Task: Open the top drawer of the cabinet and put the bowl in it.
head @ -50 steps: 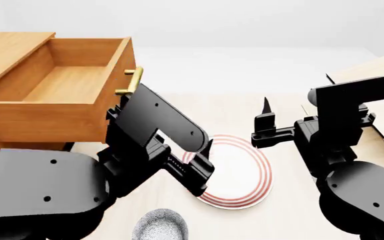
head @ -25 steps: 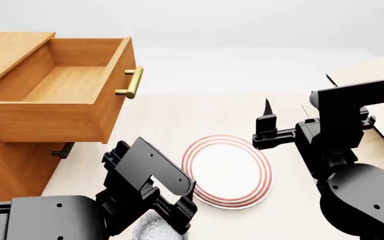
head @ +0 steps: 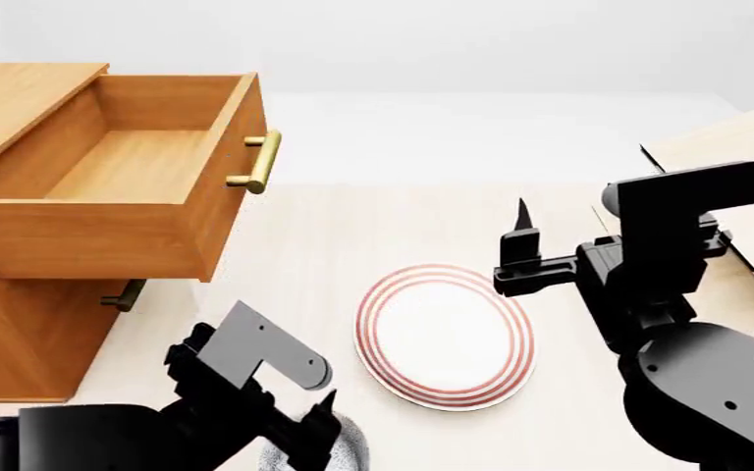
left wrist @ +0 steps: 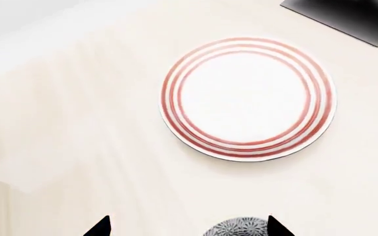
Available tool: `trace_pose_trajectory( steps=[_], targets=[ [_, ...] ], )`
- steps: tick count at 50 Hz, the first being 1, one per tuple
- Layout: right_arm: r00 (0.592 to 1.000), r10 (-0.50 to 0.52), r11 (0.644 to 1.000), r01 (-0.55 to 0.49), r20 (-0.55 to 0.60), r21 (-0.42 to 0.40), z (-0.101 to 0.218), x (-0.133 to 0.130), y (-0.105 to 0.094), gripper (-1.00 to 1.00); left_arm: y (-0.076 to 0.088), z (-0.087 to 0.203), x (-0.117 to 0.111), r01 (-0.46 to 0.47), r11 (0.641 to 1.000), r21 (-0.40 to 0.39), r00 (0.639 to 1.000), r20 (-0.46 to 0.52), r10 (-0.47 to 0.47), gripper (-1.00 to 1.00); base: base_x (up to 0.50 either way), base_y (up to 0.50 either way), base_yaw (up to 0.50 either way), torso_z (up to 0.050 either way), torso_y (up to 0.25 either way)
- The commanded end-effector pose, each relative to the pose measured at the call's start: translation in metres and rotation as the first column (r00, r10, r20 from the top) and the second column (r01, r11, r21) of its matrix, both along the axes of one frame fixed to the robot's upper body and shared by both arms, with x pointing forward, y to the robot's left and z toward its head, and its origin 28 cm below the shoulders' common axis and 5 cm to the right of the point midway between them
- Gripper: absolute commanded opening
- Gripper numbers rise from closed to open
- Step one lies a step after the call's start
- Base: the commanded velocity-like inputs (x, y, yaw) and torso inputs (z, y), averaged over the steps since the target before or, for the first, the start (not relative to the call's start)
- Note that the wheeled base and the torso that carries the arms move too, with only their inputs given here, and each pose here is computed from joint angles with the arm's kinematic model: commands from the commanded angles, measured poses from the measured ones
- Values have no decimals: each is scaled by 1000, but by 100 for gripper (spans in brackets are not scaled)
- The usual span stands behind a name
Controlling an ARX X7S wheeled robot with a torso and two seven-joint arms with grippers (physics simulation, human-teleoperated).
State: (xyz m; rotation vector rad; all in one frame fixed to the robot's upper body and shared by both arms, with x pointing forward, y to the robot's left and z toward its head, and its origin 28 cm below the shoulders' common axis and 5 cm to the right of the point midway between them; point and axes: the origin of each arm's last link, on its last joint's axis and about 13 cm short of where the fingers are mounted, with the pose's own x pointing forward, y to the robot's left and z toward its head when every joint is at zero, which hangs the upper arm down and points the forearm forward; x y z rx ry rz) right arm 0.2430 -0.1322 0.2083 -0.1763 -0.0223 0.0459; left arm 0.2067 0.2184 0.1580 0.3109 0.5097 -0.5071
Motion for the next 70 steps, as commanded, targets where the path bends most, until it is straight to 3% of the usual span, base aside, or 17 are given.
trace_pose_trajectory(
  steps=[1, 17, 35, 48, 70],
  targets=[
    [1000, 0, 1000, 0, 1, -3, 1, 0, 1, 100, 8, -4, -5, -31, 999, 20, 997, -77, 32, 100, 0, 0, 0, 0, 0],
    [1000, 5, 1000, -5, 2, -1, -1, 1, 1, 100, 17, 7, -7, -44, 996, 78, 989, -135, 54, 100, 0, 0, 0, 0, 0],
    [1000, -1, 1000, 1, -10, 8, -6, 3, -1, 100, 20, 1, 11, -75, 989, 128, 979, -178, 97, 100, 0, 0, 0, 0, 0],
    [1000, -4, 1000, 4, -13, 6, -6, 4, -2, 100, 18, -13, 28, -79, 989, 127, 965, -237, 108, 100, 0, 0, 0, 0, 0],
    [1000, -7, 1000, 7, -22, 8, -11, 6, -3, 100, 11, -37, 33, -47, 988, 146, 946, -312, 91, 100, 0, 0, 0, 0, 0]
  ],
)
